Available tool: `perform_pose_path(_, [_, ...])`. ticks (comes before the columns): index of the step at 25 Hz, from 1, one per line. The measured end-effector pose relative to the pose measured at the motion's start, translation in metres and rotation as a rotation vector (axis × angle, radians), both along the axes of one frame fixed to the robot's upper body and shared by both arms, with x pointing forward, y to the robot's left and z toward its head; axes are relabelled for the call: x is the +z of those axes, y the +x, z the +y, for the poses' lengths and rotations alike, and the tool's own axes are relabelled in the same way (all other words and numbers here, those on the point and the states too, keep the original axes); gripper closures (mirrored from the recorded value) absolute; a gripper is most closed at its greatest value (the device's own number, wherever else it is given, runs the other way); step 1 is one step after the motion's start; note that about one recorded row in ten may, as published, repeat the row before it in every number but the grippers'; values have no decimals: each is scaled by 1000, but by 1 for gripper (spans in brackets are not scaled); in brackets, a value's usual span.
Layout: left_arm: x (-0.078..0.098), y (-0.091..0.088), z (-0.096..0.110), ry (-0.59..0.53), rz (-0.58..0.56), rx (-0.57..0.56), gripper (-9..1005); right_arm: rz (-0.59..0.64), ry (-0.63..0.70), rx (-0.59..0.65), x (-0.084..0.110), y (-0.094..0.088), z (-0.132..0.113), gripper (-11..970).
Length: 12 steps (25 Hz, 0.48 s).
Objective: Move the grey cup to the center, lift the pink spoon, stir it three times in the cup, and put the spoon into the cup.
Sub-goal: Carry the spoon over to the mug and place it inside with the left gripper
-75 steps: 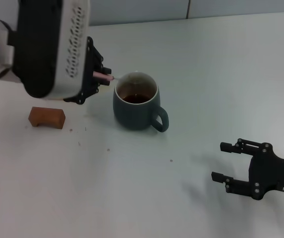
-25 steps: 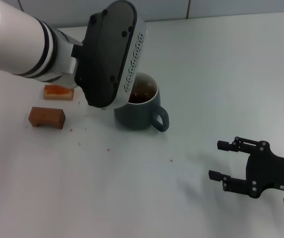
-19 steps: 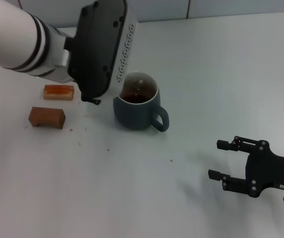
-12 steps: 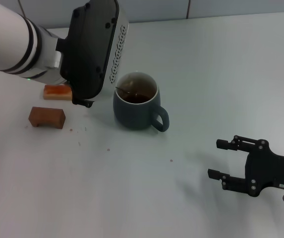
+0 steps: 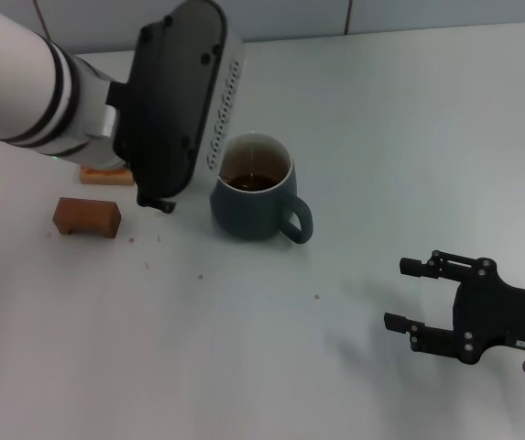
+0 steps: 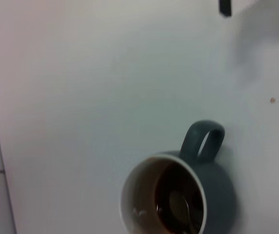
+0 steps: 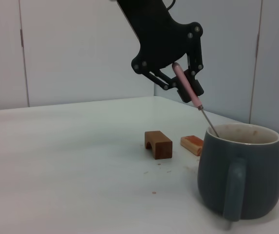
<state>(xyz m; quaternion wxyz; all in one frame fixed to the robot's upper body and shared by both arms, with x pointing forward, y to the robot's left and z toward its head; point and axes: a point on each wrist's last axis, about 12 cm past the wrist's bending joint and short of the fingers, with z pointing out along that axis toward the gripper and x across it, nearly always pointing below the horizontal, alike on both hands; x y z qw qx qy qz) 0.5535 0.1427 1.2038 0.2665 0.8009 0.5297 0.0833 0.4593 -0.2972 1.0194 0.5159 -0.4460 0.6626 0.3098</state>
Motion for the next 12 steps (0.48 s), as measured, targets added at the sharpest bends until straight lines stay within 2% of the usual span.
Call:
perform_pose_path(5, [1, -7, -13, -29, 18, -55, 782, 1, -1, -1, 0, -1, 0, 250])
perform_pose_path(12, [2, -1, -19, -61, -7, -61, 778, 1, -1, -3, 0, -1, -1, 250])
